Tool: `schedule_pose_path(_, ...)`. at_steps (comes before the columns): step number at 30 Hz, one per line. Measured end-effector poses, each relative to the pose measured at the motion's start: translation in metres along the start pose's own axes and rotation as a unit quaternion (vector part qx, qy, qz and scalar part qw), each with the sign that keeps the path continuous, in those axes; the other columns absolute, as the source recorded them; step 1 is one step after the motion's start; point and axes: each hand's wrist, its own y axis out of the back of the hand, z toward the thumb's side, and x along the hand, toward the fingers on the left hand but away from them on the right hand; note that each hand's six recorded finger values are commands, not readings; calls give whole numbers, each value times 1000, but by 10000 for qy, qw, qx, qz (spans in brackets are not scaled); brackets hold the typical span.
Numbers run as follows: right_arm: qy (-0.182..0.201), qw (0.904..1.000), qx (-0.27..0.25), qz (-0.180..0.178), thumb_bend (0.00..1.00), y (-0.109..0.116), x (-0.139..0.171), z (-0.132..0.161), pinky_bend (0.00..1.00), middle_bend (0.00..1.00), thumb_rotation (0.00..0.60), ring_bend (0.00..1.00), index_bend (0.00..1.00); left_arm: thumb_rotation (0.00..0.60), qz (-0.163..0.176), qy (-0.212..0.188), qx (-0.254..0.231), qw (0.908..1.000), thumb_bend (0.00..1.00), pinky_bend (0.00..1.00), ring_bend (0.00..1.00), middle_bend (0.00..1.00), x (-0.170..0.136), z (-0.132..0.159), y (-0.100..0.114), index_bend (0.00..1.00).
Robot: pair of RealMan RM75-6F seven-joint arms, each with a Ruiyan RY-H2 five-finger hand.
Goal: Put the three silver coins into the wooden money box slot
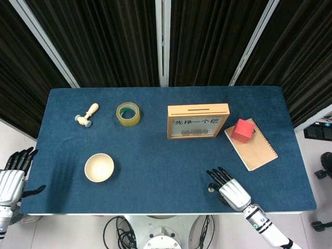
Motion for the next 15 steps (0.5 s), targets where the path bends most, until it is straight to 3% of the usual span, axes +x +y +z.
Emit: schedule_pose_path(15, -33, 10000, 31, 51, 360, -2, -4, 1, 0, 58, 600, 0, 393, 600, -17, 15, -28, 10000, 11, 0, 0, 0, 1, -5, -2, 13)
